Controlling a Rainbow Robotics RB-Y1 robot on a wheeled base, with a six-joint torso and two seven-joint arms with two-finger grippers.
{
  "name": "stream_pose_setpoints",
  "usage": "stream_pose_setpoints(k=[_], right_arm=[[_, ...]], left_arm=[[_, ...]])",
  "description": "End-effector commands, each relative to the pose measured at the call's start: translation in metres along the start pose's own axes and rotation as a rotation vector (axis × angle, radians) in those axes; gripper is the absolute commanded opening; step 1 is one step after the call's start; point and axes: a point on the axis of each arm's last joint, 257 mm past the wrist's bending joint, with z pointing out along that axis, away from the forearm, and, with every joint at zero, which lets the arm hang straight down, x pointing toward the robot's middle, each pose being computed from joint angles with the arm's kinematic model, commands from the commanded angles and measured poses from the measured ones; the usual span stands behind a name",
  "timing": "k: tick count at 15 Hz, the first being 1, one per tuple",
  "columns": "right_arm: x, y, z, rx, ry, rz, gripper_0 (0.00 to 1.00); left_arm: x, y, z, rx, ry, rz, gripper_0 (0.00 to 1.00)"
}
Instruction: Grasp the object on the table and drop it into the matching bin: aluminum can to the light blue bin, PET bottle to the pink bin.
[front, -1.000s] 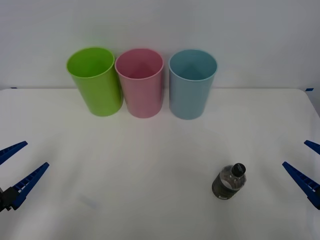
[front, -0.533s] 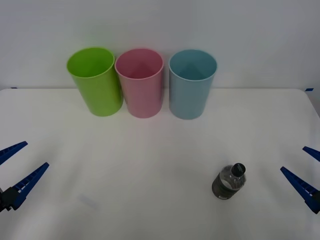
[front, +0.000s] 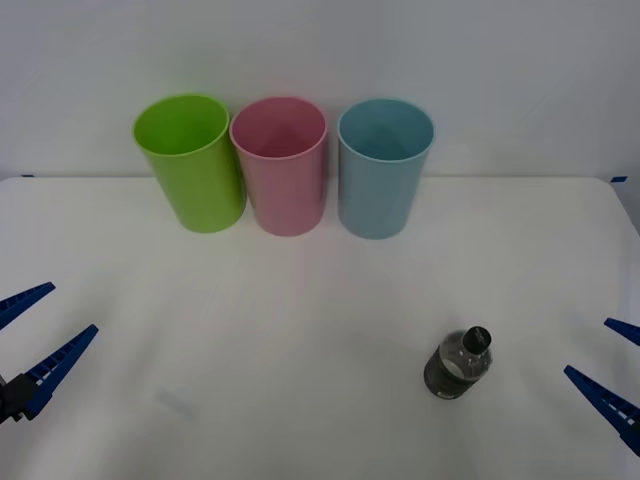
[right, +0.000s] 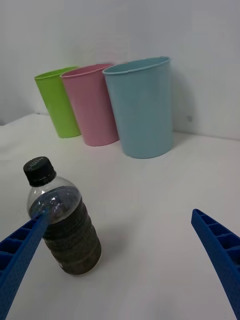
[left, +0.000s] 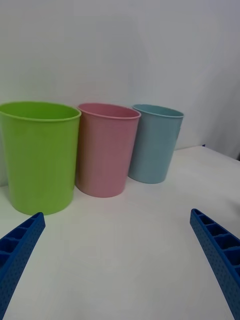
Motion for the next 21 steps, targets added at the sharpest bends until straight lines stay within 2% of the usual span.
stream_pose_setpoints(k=[1,4,5,6,7,10,15,21], right_arm=[[0.017,0.011,-0.006,-0.069,0.032,0.007,1.0],[0.035,0.022,-0.011,-0.135,0.06,0.016,1.0],[0.039,0.023,-0.011,-0.144,0.059,0.001,1.0],[0.042,0.023,-0.008,-0.147,0.051,-0.051,1.0],[0.047,0.023,-0.006,-0.148,0.05,-0.078,1.0],[0.063,0.027,0.001,-0.161,0.053,-0.115,1.0],[0.082,0.038,0.018,-0.202,0.057,-0.075,1.0],[0.095,0.043,0.049,-0.211,0.033,-0.059,1.0]], left_arm=[[0.0,0.0,0.0,0.0,0.0,0.0,1.0],[0.0,0.0,0.0,0.0,0.0,0.0,1.0],[0.0,0.0,0.0,0.0,0.0,0.0,1.0],[0.0,0.0,0.0,0.0,0.0,0.0,1.0],[0.0,0.0,0.0,0.0,0.0,0.0,1.0],[0.0,0.0,0.0,0.0,0.0,0.0,1.0],[0.0,0.0,0.0,0.0,0.0,0.0,1.0],[0.0,0.0,0.0,0.0,0.0,0.0,1.0]])
